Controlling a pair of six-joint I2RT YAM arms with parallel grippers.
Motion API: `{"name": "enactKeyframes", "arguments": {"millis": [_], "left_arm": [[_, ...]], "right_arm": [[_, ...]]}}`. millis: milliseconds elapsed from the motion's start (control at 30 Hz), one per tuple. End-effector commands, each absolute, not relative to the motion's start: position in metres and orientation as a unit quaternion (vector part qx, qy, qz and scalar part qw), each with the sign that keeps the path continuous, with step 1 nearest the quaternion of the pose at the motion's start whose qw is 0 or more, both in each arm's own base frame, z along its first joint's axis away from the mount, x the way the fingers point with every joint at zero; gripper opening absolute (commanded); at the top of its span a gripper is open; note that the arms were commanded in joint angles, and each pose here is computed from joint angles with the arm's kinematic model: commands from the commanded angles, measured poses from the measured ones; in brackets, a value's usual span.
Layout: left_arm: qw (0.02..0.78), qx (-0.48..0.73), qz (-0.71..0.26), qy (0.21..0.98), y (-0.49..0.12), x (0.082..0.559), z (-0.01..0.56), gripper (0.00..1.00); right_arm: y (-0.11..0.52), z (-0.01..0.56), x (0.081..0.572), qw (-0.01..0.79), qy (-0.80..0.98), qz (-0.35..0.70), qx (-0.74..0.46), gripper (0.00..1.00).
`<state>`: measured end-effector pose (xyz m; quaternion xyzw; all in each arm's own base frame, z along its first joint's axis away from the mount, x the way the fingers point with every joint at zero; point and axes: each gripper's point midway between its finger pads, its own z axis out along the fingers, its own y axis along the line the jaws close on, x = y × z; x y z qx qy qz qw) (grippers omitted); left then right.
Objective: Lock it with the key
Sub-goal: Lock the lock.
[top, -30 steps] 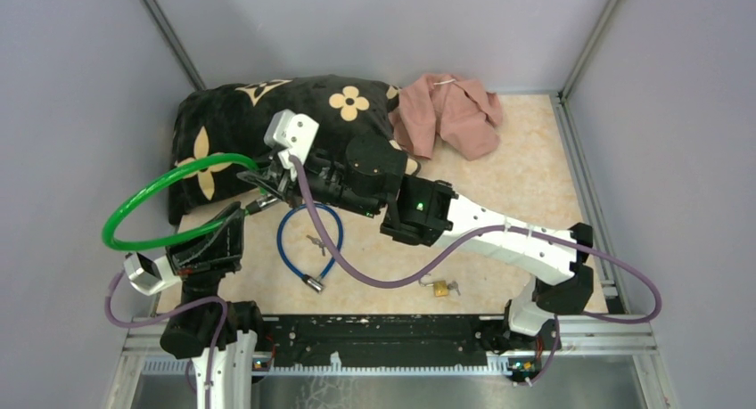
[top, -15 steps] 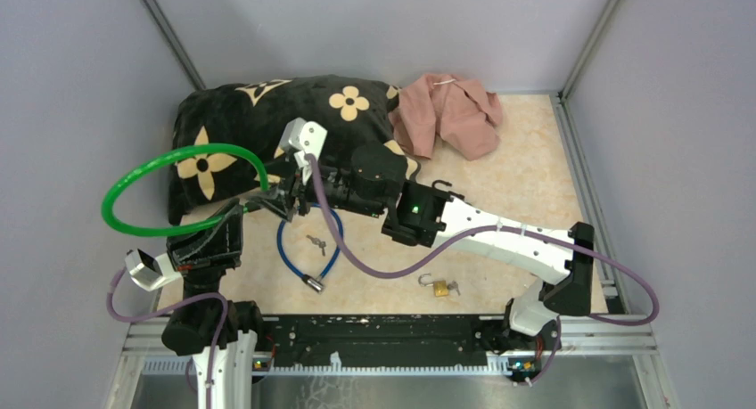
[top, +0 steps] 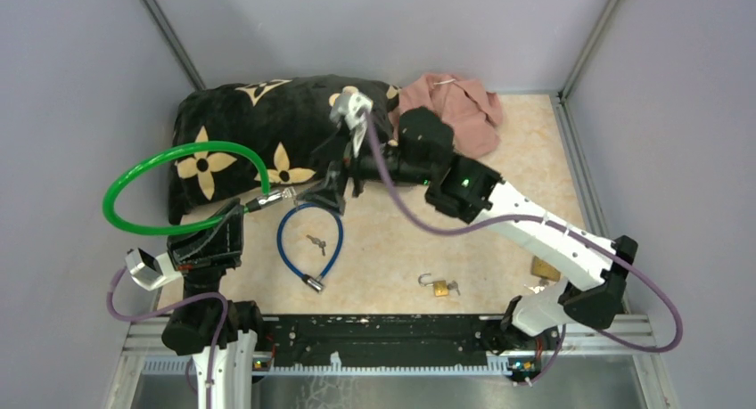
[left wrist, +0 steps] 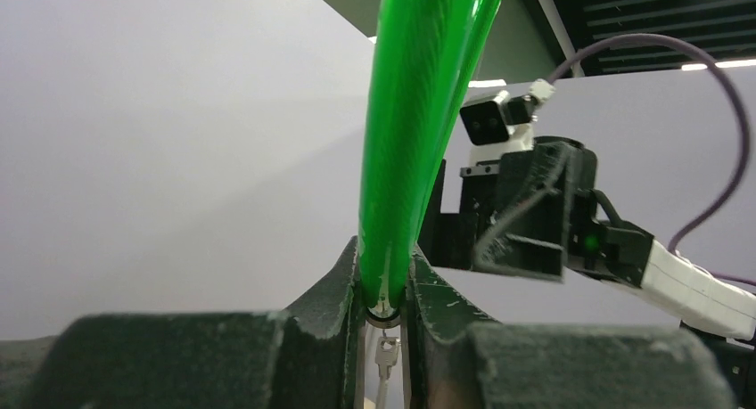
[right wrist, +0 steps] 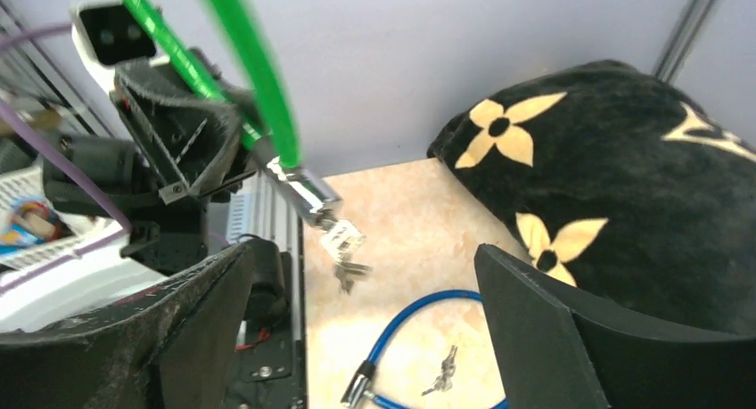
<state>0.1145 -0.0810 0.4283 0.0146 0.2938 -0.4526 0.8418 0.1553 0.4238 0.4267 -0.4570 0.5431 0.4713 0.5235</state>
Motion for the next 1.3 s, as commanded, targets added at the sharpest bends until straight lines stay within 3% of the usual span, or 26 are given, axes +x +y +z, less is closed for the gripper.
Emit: {"name": "enactKeyframes", "arguments": {"millis": [0,33,100,367,567,767,900,1033,1167,1267], "left_arm": [[0.847,0.029,-0.455,0.274,-0.083,0.102,0.437,0.00],[0.846,0.029,-0.455,0.275,-0.083,0.103,0.437,0.00],[0.845,0.026,-0.456,0.276,-0.083,0.104,0.437,0.00],[0.846,0.031,-0.457,0.274,-0.084,0.100,0.440,0.00],[0.846,0.033,-0.456,0.275,-0.085,0.100,0.439,0.00],[0.846,0.034,-0.456,0.275,-0.085,0.100,0.440,0.00],[0.846,0.032,-0.456,0.275,-0.084,0.101,0.439,0.00],[0.845,0.031,-0.457,0.276,-0.084,0.101,0.438,0.00],[0.837,0.021,-0.464,0.289,-0.084,0.107,0.435,0.00],[0.813,-0.012,-0.487,0.319,-0.083,0.120,0.425,0.00]], "right_arm": [[0.396,0.450,0.163,0.429,0.568,0.556,-0.430,0.85],[0.395,0.453,0.170,0.406,0.579,0.579,-0.407,0.71],[0.403,0.452,0.167,0.363,0.576,0.612,-0.403,0.60],[0.431,0.438,0.156,0.290,0.571,0.651,-0.407,0.58],[0.442,0.429,0.145,0.273,0.567,0.655,-0.418,0.51],[0.449,0.423,0.139,0.255,0.563,0.659,-0.428,0.30],[0.447,0.418,0.139,0.253,0.572,0.651,-0.431,0.24],[0.446,0.421,0.135,0.254,0.564,0.654,-0.435,0.00],[0.444,0.429,0.129,0.290,0.540,0.650,-0.449,0.00],[0.444,0.441,0.126,0.371,0.503,0.628,-0.463,0.00]]}}
